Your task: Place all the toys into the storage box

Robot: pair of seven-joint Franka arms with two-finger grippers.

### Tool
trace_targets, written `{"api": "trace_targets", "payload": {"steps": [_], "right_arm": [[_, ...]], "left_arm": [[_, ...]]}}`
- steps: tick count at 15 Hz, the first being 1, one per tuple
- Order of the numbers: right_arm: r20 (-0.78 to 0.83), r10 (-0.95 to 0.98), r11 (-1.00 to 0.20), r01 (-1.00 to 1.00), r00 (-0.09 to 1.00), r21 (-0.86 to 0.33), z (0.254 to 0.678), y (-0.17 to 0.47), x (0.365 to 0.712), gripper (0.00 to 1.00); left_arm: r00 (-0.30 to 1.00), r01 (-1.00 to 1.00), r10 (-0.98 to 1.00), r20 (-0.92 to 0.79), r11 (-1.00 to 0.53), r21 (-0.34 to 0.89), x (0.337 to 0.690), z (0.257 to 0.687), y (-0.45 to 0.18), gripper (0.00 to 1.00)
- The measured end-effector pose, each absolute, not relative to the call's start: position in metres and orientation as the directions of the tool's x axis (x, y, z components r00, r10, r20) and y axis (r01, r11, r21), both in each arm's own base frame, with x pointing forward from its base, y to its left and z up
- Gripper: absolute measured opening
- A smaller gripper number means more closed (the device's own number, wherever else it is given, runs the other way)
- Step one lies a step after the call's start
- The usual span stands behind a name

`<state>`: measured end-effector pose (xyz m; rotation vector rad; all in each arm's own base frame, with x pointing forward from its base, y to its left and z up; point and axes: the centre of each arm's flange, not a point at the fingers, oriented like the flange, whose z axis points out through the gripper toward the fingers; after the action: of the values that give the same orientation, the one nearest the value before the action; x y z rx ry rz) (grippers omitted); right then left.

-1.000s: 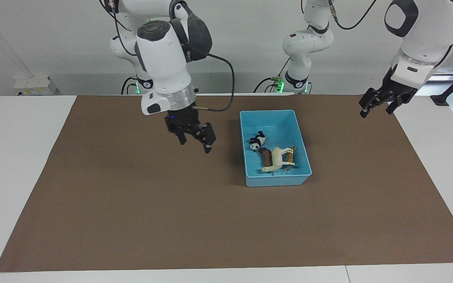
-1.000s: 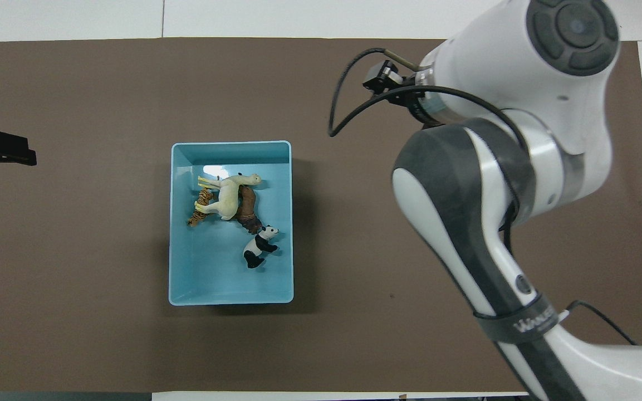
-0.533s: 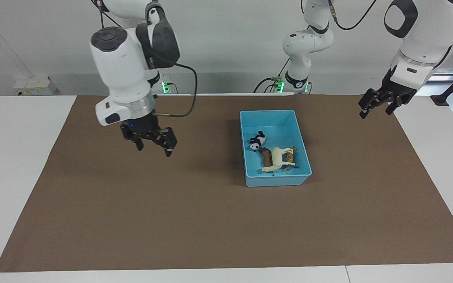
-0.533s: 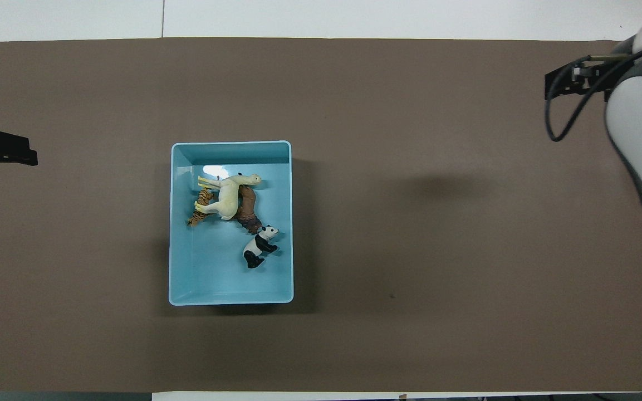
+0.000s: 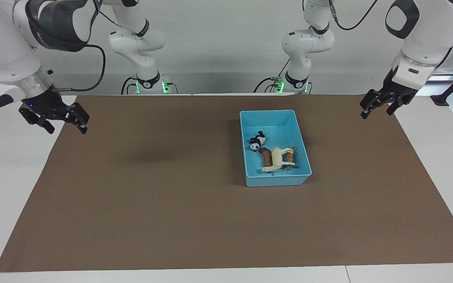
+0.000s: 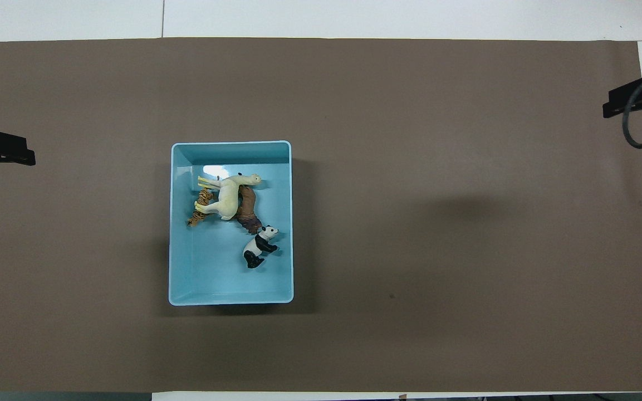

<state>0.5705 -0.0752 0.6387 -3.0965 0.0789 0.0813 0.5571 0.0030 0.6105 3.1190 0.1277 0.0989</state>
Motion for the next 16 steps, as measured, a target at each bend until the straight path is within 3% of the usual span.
{"api": "trace_targets", "payload": {"steps": [4, 8, 16], "right_arm": [[-0.078, -0.018, -0.997, -0.024, 0.997, -0.080, 0.667, -0.111, 0.529, 1.00], [-0.122, -0.004, -0.998, -0.012, 0.992, -0.063, 0.654, -0.128, 0.506, 1.00], [-0.018, -0.009, -1.000, -0.008, 1.000, 0.025, 0.651, -0.127, 0.518, 1.00]], "left_arm": [[0.997, 0.075, 0.076, 0.031, -0.997, 0.019, 0.552, 0.618, 0.000, 1.00], [0.997, 0.074, 0.075, 0.005, -0.997, 0.017, 0.549, 0.622, -0.001, 1.00], [0.998, 0.069, 0.069, 0.007, -0.997, 0.017, 0.549, 0.623, -0.004, 1.00]]}}
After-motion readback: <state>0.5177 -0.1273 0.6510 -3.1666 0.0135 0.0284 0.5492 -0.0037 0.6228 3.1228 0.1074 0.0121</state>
